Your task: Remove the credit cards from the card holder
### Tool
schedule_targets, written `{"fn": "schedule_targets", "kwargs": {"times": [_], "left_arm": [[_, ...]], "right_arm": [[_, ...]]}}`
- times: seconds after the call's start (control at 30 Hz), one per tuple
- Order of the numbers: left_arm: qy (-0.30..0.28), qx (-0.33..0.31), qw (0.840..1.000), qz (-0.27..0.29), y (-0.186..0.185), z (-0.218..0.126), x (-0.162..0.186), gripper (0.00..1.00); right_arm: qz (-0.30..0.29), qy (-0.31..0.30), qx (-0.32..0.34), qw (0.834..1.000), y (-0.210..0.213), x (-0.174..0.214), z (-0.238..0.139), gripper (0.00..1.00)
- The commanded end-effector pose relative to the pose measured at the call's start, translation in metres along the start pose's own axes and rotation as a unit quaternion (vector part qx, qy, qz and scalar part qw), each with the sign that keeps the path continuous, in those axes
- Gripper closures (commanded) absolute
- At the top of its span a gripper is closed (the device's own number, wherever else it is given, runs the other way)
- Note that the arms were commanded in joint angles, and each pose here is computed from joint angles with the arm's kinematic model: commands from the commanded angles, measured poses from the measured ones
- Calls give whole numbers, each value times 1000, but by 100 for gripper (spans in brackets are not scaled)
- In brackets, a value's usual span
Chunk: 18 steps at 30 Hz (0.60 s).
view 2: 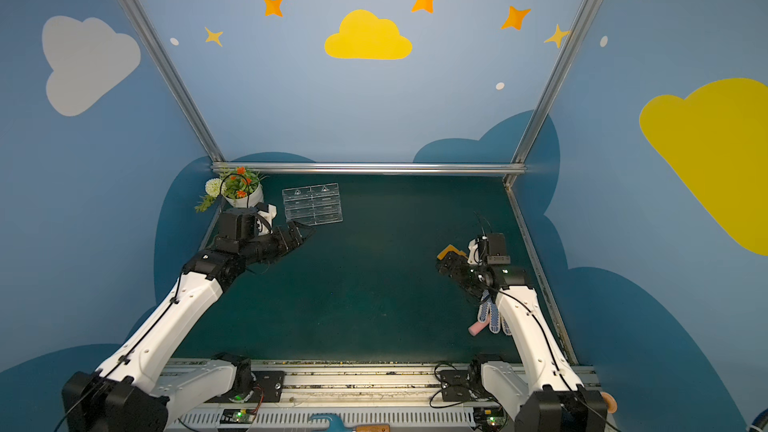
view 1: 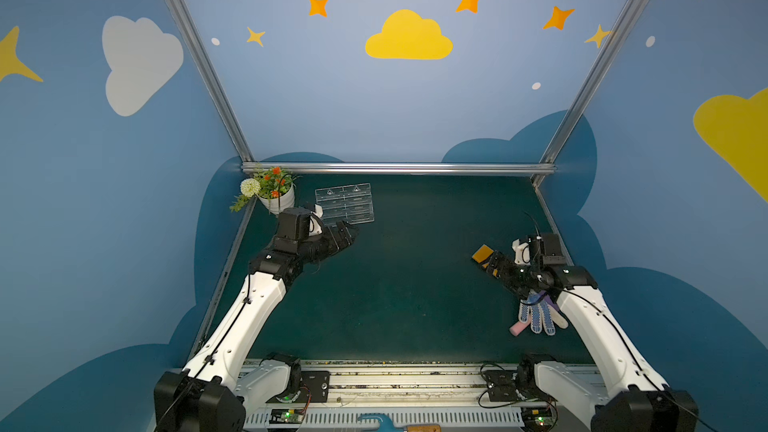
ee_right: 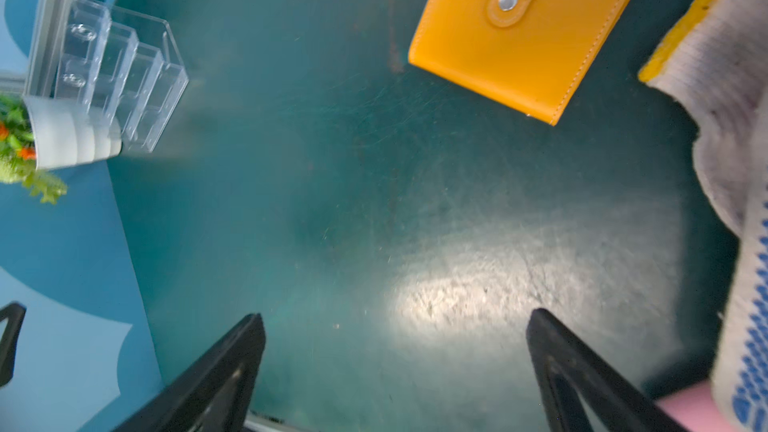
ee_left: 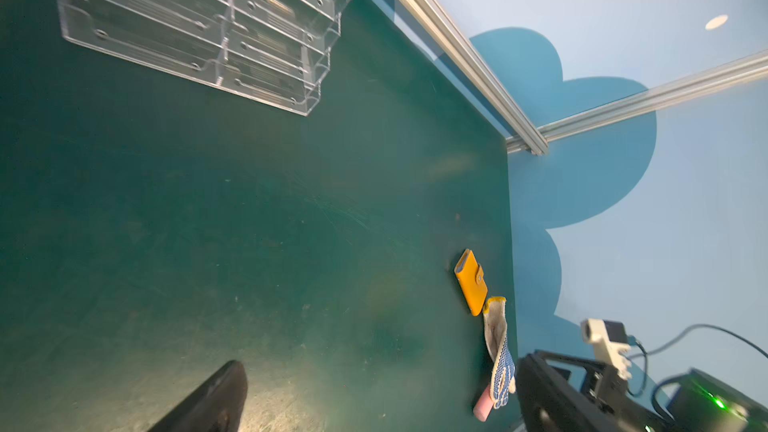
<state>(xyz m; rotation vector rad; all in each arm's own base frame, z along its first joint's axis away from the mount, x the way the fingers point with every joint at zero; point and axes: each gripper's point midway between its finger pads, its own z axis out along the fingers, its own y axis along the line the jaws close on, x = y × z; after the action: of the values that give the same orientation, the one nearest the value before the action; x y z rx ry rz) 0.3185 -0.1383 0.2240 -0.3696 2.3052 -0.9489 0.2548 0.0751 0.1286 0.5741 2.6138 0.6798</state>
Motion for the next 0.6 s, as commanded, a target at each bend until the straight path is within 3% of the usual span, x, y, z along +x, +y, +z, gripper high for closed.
{"fn": "schedule_targets", "kwargs": {"times": [0.0, 0.2, 0.33, 0.57], "left_arm": [[6, 24, 1000, 18, -12, 10, 7, 0], [30, 45, 998, 30, -28, 33, 25, 0], [53, 47, 997, 43, -39, 50, 39, 0], [77, 52, 994, 57, -52, 71, 50, 0]], "right_arm": [[31, -23, -8, 999, -7, -19, 16, 5], [113, -29, 0, 993, -50, -36, 46, 6], [131, -20, -14, 991, -59, -45, 65, 12], [156, -17, 17, 988, -79, -52, 89, 20]]}}
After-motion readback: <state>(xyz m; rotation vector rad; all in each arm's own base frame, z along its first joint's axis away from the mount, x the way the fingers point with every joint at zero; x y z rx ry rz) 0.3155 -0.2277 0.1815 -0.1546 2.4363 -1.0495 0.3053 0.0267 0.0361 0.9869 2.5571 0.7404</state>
